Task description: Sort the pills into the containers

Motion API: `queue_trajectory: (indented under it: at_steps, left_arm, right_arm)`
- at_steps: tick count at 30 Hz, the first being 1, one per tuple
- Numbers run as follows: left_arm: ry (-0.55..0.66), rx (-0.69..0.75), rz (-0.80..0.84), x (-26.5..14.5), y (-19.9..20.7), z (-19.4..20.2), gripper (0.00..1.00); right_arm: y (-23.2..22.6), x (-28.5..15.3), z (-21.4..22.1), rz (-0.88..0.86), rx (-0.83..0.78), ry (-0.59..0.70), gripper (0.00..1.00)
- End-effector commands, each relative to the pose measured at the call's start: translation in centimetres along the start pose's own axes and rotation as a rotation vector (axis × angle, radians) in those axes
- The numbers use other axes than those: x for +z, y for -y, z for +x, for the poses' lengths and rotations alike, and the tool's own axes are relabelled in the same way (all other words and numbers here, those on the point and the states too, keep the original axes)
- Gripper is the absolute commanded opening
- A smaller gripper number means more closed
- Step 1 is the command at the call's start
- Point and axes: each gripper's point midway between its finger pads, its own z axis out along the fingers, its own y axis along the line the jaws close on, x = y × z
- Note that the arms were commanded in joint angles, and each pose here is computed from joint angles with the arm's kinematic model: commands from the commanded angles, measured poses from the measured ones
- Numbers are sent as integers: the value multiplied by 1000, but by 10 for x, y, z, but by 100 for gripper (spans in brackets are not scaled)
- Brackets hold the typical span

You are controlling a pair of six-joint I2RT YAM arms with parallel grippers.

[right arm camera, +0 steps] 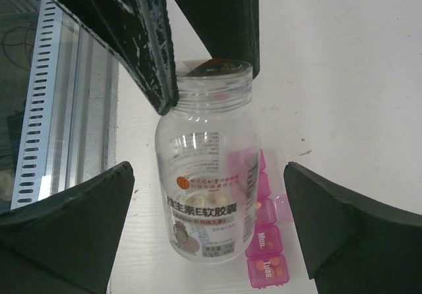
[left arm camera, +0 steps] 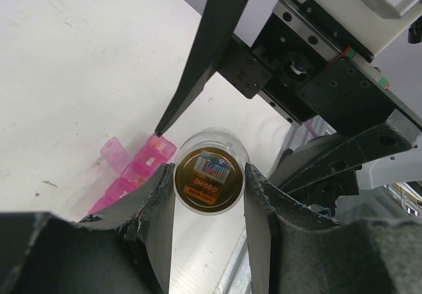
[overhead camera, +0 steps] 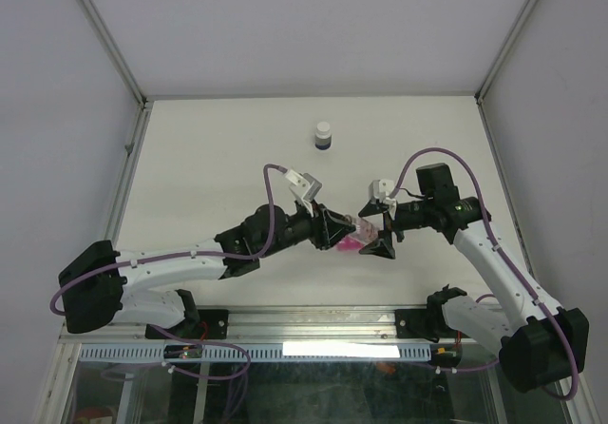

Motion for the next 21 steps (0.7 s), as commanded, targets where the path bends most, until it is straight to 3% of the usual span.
queue_trajectory:
  at_steps: [1, 9, 21]
  left_arm:
    - [69, 23, 12, -6, 1, -26, 0]
    - [29, 47, -207, -18, -62, -23, 0]
    - [-83, 182, -666, -58, -177, -66, 0]
  right_arm:
    - [5, -7, -21, 18, -35, 60, 100]
    - [7, -21, -32, 75, -64, 101, 100]
    - [26, -26, -25, 177, -39, 76, 99]
